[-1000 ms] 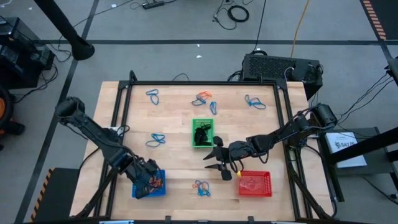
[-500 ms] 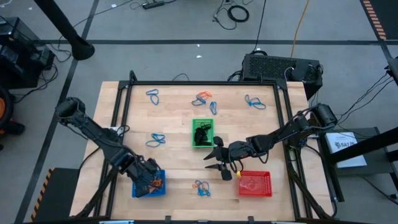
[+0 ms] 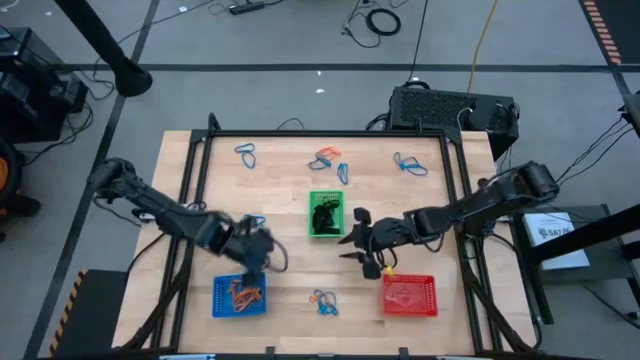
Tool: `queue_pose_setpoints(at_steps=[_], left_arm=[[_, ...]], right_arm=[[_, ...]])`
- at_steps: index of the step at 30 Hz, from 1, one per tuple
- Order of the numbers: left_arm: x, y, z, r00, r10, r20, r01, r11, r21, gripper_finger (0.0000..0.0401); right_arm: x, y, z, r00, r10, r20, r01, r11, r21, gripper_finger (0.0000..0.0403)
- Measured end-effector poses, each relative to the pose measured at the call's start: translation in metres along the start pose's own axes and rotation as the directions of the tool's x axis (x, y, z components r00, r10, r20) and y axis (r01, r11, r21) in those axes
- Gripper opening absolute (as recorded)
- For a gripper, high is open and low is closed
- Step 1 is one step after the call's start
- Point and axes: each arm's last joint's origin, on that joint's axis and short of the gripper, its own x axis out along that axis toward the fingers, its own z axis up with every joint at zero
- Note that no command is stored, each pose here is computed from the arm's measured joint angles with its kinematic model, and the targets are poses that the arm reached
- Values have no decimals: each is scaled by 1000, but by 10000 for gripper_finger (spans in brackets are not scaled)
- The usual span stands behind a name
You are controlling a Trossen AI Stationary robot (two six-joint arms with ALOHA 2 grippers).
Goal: Sort rubber bands into baskets
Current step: Put the orange rubber band into the blue bin
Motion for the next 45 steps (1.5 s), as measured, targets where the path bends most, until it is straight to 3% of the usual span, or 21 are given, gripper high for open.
queue_pose_setpoints(at_steps=[2, 5, 12, 17, 20, 26, 33, 37, 45], left_arm=[[2, 19, 14, 989, 127, 75, -132, 989, 64, 100], [6, 57, 40, 967, 200, 161, -217, 971, 95, 100], [17, 176, 89, 919, 163, 359, -200, 978, 66, 100], [29, 261, 122, 916, 144, 375, -150, 989, -12, 100], [45, 294, 146, 923, 106, 369, -118, 993, 9, 100], [97, 340, 167, 967, 80, 240, -98, 993, 64, 100], [130, 380, 175, 979, 68, 190, -79, 996, 50, 100], [142, 391, 172, 986, -9, 166, 2, 999, 45, 100], [161, 396, 164, 995, 20, 96, -29, 996, 90, 100]], right_arm=[[-5, -2, -1, 998, -57, -26, 58, 998, 11, 160], [-6, -5, -8, 988, -118, -96, 118, 993, -5, 160], [-4, -7, -24, 960, -160, -232, 158, 987, -23, 160], [-5, -8, -33, 934, -171, -313, 164, 985, -50, 160], [-6, -8, -36, 919, -183, -349, 171, 983, -66, 160], [-8, -11, -40, 896, -243, -372, 212, 970, -122, 160], [-9, -18, -53, 858, -345, -381, 298, 938, -179, 160], [-9, -22, -53, 855, -354, -380, 313, 935, -169, 160], [-7, -28, -49, 865, -362, -349, 327, 932, -156, 160]])
